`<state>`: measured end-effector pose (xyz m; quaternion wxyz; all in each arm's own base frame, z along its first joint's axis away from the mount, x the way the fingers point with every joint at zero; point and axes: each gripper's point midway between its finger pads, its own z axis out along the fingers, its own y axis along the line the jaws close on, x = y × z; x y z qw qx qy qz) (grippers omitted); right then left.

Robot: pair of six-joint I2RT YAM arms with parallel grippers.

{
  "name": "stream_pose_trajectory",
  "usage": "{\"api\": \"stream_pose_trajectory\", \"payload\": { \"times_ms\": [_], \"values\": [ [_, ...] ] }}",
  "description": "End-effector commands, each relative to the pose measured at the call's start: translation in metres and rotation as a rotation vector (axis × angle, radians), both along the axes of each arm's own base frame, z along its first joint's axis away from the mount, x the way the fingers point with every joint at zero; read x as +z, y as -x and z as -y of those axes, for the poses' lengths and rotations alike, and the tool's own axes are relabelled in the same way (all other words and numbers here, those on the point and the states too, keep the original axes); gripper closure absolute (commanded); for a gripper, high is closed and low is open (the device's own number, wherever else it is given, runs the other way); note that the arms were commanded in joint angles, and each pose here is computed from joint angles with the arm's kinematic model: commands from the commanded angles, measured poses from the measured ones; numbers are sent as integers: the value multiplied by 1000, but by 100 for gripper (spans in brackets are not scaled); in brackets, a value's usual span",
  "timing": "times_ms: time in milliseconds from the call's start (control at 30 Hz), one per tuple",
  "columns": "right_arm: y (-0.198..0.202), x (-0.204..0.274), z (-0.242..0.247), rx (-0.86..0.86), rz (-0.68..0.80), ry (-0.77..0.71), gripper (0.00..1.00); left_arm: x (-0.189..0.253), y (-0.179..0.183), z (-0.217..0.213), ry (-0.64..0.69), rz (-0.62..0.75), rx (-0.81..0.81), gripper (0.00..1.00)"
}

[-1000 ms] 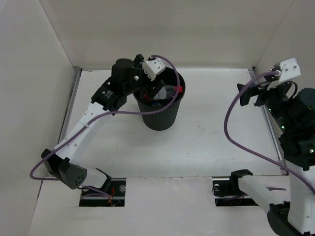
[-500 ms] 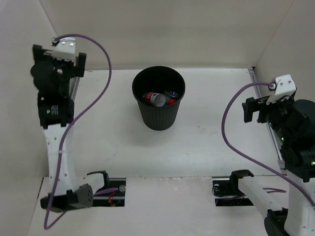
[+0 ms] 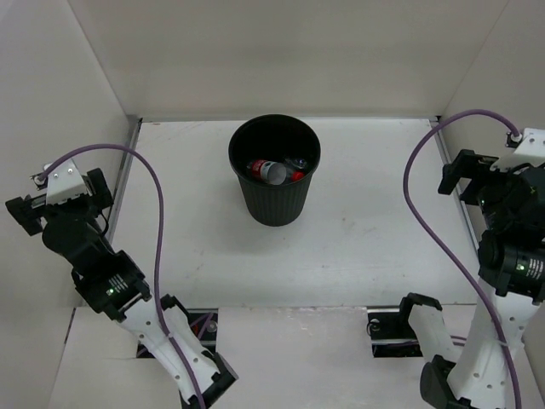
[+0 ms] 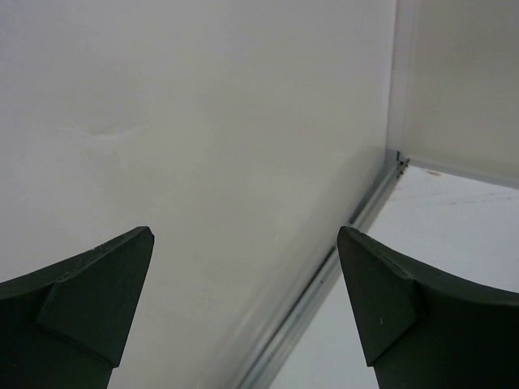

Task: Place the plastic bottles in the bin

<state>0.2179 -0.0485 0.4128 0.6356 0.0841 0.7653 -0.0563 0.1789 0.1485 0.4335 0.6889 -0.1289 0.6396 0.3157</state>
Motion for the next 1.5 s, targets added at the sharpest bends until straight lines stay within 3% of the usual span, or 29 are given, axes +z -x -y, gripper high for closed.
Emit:
{"api": "stream_pose_trajectory", "payload": {
  "times_ms": [0, 300, 567, 800, 1033, 1167, 1467],
  "values": [
    [-11, 1, -21, 104, 26, -76, 0, -15, -7, 12, 120, 17, -75, 0],
    [7, 8, -45, 214, 194, -62, 0, -2, -6, 24, 98, 21, -122, 0],
    [43, -35, -50, 163, 158, -94, 0, -40, -32, 45, 241, 32, -277, 0],
    [64, -55, -54, 120, 178, -95, 0, -67, -40, 66, 268, 0, -382, 0],
    [70, -41, -75, 152, 232, -249, 0, -70, -38, 98, 320, 39, -512, 0],
    [64, -37, -87, 197, 246, -373, 0, -80, -39, 99, 356, 42, -521, 0],
    [53, -46, -93, 246, 233, -495, 0, -92, -34, 111, 410, 47, -551, 0]
  ]
}}
